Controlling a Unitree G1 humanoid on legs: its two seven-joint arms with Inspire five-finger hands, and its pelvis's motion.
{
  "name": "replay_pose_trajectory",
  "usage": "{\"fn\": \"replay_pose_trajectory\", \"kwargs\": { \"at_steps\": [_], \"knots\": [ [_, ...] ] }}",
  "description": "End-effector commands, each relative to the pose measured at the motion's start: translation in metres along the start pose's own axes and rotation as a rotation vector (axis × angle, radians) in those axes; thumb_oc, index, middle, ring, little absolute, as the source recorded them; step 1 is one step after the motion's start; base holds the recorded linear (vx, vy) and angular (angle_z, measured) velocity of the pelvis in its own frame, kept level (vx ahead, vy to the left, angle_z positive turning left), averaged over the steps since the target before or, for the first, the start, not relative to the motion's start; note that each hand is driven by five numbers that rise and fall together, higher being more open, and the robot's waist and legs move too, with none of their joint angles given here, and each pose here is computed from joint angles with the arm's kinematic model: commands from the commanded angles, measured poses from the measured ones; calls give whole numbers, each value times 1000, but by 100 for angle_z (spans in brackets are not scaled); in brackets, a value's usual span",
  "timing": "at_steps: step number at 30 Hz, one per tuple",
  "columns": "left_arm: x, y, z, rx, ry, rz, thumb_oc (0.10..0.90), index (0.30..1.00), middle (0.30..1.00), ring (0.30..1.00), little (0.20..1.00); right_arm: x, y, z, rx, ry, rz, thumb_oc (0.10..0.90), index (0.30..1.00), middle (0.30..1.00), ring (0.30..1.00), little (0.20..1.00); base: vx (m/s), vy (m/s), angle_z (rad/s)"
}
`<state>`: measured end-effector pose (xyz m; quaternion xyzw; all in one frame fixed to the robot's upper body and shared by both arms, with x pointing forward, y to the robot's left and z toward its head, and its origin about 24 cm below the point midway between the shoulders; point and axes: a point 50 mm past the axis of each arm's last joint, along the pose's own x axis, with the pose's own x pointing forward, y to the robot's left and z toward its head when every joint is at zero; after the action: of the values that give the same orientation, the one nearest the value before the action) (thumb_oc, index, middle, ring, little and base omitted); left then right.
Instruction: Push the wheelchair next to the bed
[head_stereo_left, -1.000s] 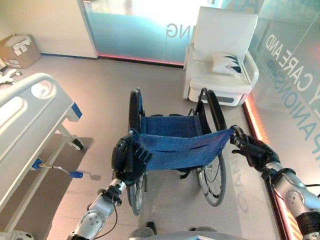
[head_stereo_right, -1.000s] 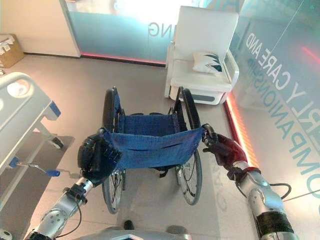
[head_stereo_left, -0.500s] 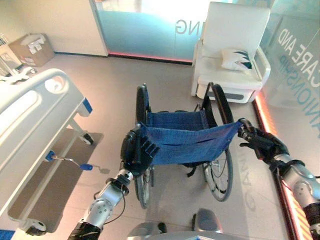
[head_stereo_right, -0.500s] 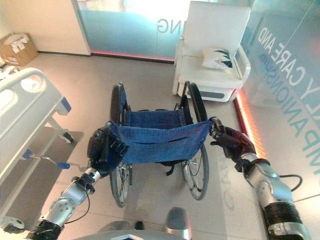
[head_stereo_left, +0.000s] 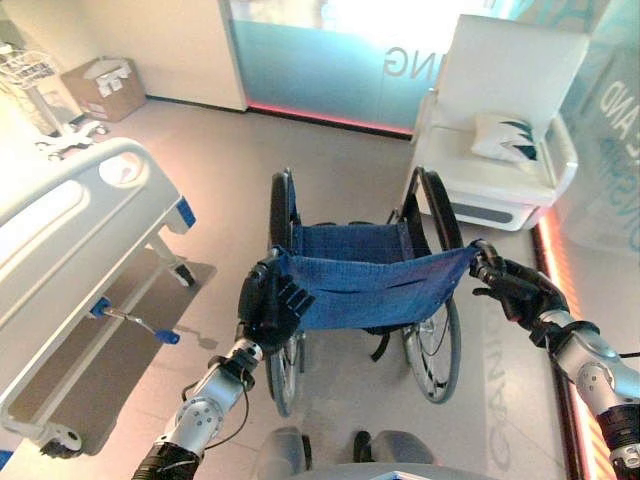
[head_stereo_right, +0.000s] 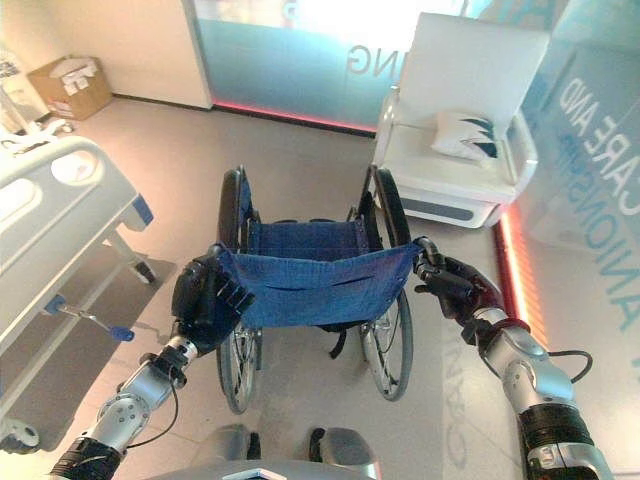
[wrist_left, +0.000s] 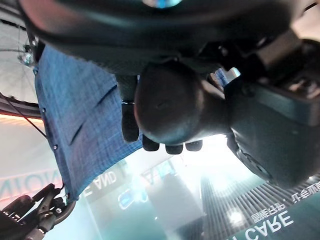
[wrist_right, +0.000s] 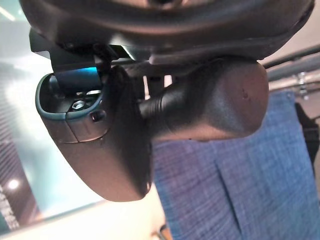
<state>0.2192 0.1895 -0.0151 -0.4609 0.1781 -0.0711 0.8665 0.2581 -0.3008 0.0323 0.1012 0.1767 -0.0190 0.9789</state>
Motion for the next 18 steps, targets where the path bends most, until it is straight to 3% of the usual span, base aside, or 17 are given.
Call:
{"fn": "replay_pose_trajectory", "kwargs": {
  "at_steps": [1, 6, 18],
  "knots": [
    [42, -108, 44, -58, -343, -395, 400, 300, 300, 300, 300, 18, 122, 17, 188, -174, 473, 400, 300, 300, 300, 300, 538, 56, 1],
    [41, -101, 48, -39, -345, -378, 400, 300, 300, 300, 300, 18, 115, 14, 199, -171, 433, 400, 300, 300, 300, 300, 538, 72, 11],
    [41, -93, 46, -20, -353, -322, 400, 300, 300, 300, 300, 21, 120, 8, 146, -131, 493, 400, 300, 300, 300, 300, 376, 115, -38]
  ]
}}
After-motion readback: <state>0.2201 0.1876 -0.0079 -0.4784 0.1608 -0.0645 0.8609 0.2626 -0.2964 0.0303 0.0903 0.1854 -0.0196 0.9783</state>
